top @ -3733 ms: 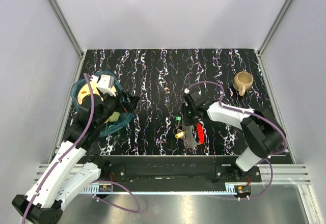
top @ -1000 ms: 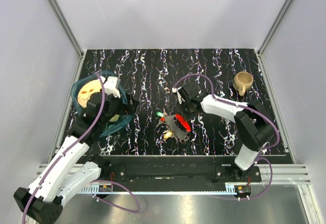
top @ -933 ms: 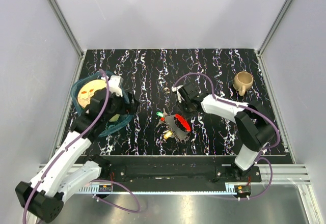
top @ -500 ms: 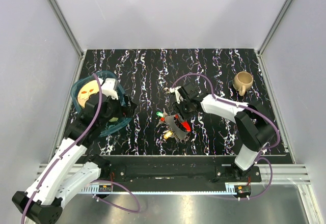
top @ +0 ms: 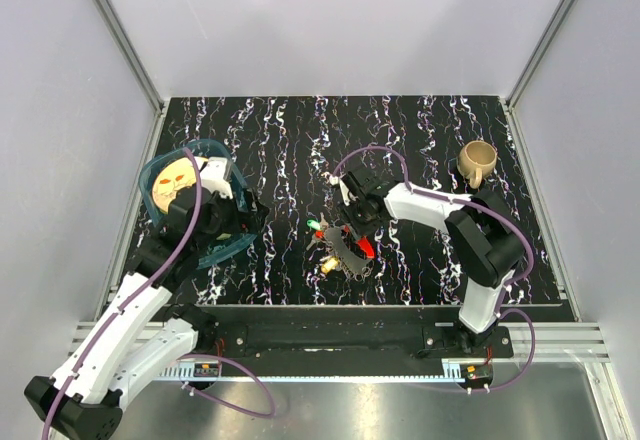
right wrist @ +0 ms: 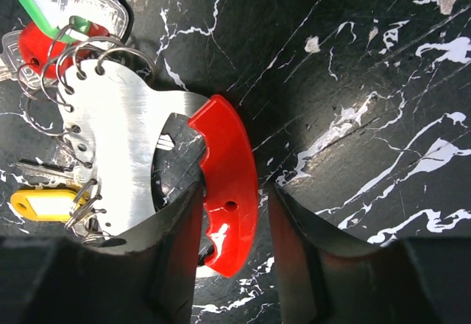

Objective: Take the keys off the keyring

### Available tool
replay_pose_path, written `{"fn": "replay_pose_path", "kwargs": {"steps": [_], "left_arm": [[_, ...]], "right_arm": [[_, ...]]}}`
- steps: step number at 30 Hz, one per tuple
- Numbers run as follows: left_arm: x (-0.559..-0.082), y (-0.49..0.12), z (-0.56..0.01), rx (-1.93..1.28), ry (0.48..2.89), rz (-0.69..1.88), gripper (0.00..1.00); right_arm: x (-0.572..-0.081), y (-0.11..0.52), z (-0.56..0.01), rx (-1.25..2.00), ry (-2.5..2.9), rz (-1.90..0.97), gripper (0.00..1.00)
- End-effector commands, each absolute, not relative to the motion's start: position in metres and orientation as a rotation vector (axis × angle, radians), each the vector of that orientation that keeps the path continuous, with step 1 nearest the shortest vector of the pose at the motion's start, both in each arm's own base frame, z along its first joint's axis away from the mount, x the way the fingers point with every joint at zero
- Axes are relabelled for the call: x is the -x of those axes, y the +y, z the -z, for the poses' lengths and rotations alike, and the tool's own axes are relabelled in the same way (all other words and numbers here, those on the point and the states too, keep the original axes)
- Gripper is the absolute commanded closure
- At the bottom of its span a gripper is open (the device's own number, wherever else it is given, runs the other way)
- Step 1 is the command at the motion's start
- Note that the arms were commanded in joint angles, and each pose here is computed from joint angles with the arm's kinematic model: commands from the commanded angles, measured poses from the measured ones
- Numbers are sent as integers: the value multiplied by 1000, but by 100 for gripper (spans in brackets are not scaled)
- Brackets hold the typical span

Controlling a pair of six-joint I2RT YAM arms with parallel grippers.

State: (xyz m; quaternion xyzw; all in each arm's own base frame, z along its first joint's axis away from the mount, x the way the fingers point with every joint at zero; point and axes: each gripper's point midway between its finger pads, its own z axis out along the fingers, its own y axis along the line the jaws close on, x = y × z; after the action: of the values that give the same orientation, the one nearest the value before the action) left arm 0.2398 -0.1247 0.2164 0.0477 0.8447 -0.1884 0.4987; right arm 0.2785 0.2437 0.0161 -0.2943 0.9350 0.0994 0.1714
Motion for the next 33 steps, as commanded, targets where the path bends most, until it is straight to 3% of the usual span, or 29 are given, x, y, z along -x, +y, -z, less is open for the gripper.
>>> {"fn": "replay_pose_path", "kwargs": {"steps": [1,13,16,24,33], "left_arm": [[-245,-127,-227,-106,1994,471,7],[-246,-144,-218,-167,2054,555,11],[-250,-153,-209,-166,2132,624,16],[-267,-154,-217,-151,2128,717,16],[-283,-192,-202,-391,2063,920,18]], "right_arm": [[-287,247,-18,817,2640,-242,56],[-296,257,-20,918,2496,-162,73],[-302,266,-29,957,2403,-199,75],[-324,281,-68,906,2159,-260,77],[-320,280,-91,908,1936,-277,77]]}}
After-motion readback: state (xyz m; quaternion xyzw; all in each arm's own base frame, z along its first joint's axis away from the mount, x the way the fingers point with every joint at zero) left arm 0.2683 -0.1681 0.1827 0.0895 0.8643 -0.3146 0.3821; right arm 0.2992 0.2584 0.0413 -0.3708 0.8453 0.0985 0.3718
